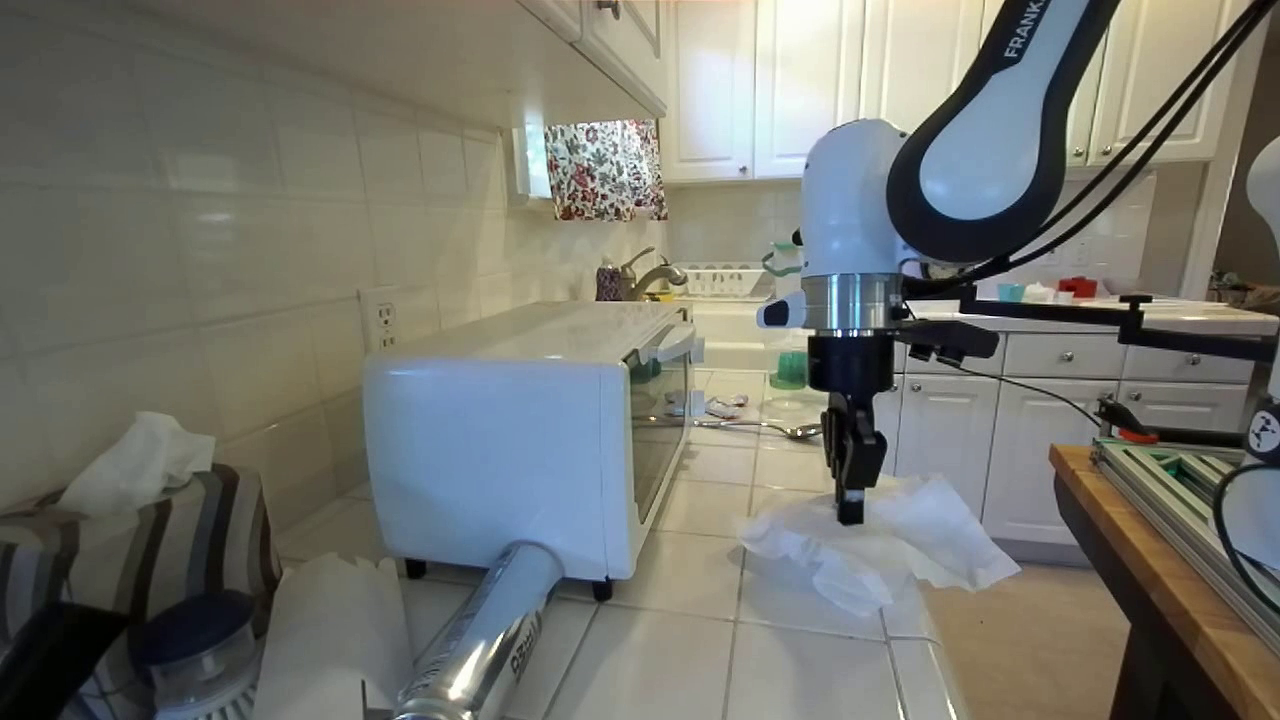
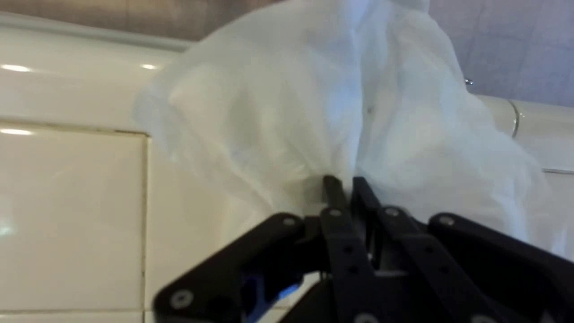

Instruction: Use the paper towel to wipe the cabinet door

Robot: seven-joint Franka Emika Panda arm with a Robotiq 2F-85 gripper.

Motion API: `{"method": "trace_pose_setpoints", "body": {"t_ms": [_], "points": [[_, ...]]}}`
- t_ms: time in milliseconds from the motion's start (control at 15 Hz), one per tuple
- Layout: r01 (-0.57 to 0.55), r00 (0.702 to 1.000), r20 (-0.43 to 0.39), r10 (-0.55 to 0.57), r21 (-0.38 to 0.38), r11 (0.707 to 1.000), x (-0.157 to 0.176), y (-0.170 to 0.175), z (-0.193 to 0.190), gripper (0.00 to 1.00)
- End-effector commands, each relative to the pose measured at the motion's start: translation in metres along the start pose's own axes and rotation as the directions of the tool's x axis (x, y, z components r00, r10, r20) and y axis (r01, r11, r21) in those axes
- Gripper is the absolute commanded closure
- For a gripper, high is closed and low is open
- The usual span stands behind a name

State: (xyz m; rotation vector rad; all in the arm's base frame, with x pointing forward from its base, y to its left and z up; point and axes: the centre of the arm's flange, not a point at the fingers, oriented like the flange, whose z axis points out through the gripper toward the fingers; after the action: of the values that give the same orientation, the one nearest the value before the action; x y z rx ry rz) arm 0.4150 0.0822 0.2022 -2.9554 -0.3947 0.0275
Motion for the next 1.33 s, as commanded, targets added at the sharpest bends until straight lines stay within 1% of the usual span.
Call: {"method": "trace_pose_setpoints", "body": {"t_ms": [0, 133, 200, 467, 800, 933, 1067, 1267], "points": [[0.020, 1.000, 0.007, -0.020, 0.021, 1.000, 0.005, -0.003, -0.005, 1.00], [0.033, 0.999, -0.001, -0.033, 0.020, 0.999, 0.007, -0.012, -0.016, 1.00], [0.046, 0.999, -0.011, -0.046, 0.007, 0.999, 0.008, -0.020, -0.027, 1.00], [0.117, 0.991, -0.055, -0.122, -0.080, 0.990, 0.008, -0.054, -0.085, 1.00], [0.128, 0.985, -0.089, -0.147, -0.187, 0.974, -0.006, -0.084, -0.157, 1.00], [0.124, 0.982, -0.107, -0.154, -0.241, 0.962, -0.014, -0.091, -0.184, 1.00], [0.113, 0.974, -0.152, -0.167, -0.308, 0.945, -0.021, -0.089, -0.213, 1.00], [0.062, 0.956, -0.241, -0.169, -0.400, 0.915, -0.033, -0.083, -0.263, 1.00]]}}
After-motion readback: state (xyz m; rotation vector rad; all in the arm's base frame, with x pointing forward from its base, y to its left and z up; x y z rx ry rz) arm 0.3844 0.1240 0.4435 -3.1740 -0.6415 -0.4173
